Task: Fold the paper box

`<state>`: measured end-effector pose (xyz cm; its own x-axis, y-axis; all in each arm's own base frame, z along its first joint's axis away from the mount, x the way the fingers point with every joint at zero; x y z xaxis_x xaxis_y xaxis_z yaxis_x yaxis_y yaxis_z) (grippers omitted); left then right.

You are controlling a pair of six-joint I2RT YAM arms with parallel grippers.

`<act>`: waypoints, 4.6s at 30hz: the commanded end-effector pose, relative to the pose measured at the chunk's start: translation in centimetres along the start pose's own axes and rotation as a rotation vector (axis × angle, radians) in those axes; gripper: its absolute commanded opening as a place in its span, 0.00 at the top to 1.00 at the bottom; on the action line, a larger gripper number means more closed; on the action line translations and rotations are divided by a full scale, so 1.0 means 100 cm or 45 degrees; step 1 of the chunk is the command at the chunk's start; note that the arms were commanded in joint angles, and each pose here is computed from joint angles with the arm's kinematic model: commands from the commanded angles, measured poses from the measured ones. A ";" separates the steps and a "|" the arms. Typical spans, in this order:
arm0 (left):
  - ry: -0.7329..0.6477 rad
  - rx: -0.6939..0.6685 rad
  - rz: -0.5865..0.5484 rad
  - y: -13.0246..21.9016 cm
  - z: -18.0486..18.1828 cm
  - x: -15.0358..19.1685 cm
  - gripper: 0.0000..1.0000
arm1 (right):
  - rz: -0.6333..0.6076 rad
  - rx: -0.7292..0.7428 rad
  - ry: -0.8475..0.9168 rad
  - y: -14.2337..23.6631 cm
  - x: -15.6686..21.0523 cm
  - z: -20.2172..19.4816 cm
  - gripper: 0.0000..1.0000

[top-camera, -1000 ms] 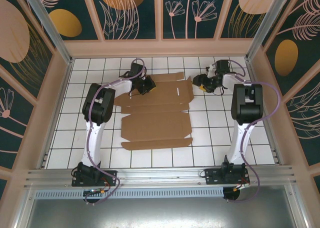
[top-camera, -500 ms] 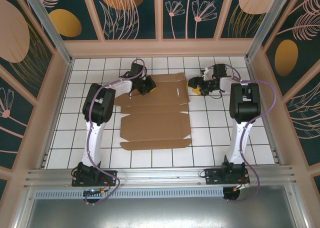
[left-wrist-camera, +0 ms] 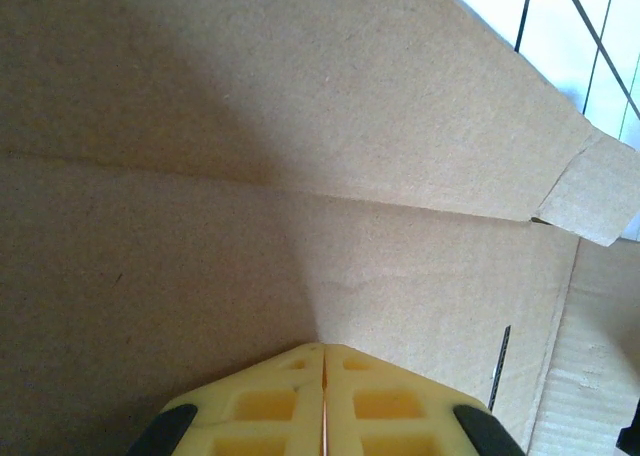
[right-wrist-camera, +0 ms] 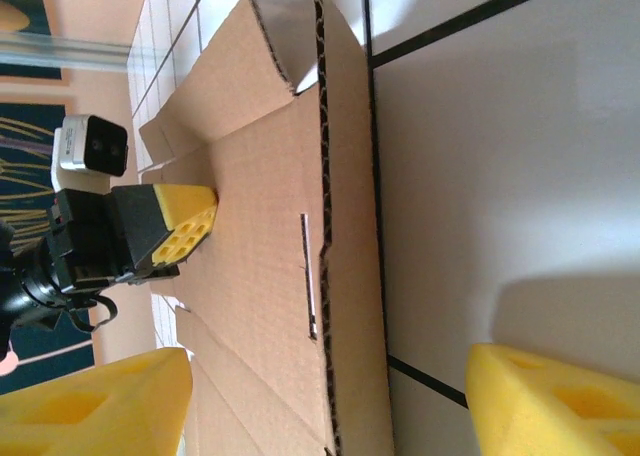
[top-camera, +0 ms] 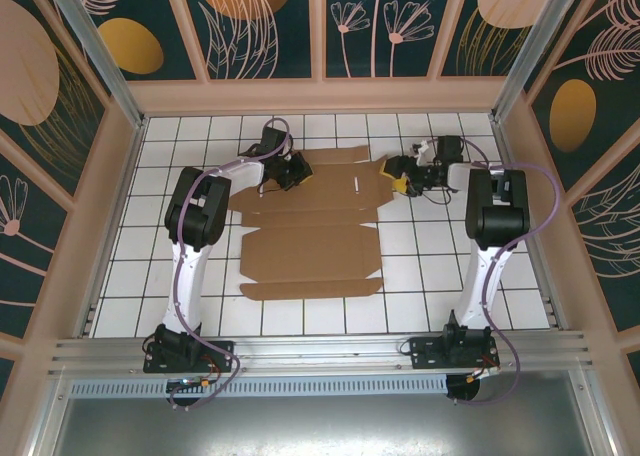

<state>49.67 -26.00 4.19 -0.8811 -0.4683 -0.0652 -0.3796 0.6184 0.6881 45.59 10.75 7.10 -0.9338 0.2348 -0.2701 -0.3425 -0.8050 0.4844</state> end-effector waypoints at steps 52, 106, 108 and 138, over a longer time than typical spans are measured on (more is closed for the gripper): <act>0.171 0.154 0.115 -0.006 -0.004 0.019 0.93 | 0.178 1.624 1.012 -0.128 0.029 0.100 0.70; 0.169 -0.405 0.034 0.025 0.062 0.019 0.89 | 0.006 1.281 1.055 -0.115 0.010 0.149 0.77; 0.173 -0.408 0.036 0.025 0.063 0.019 0.89 | 0.029 1.200 1.030 -0.125 0.018 0.153 0.76; 0.226 -0.388 0.031 0.028 0.067 0.017 0.92 | 0.054 1.255 0.994 -0.113 0.021 0.141 0.63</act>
<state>46.36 -22.48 4.19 -0.8403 -0.5415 0.0233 -0.2923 0.4890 0.8219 46.50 29.43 9.84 -0.7630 -0.4324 -0.4805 -0.5369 0.0098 0.8436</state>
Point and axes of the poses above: each hand's point on the last joint's axis, 136 mm out from that joint toward the fingers, its own y axis back along the fingers, its own z axis along the line the jaws close on, x = y × z, the point moved 3 cm from there along y, back along the fingers, and after that the axes turned 6 degrees about y, right-handed, at the moved point
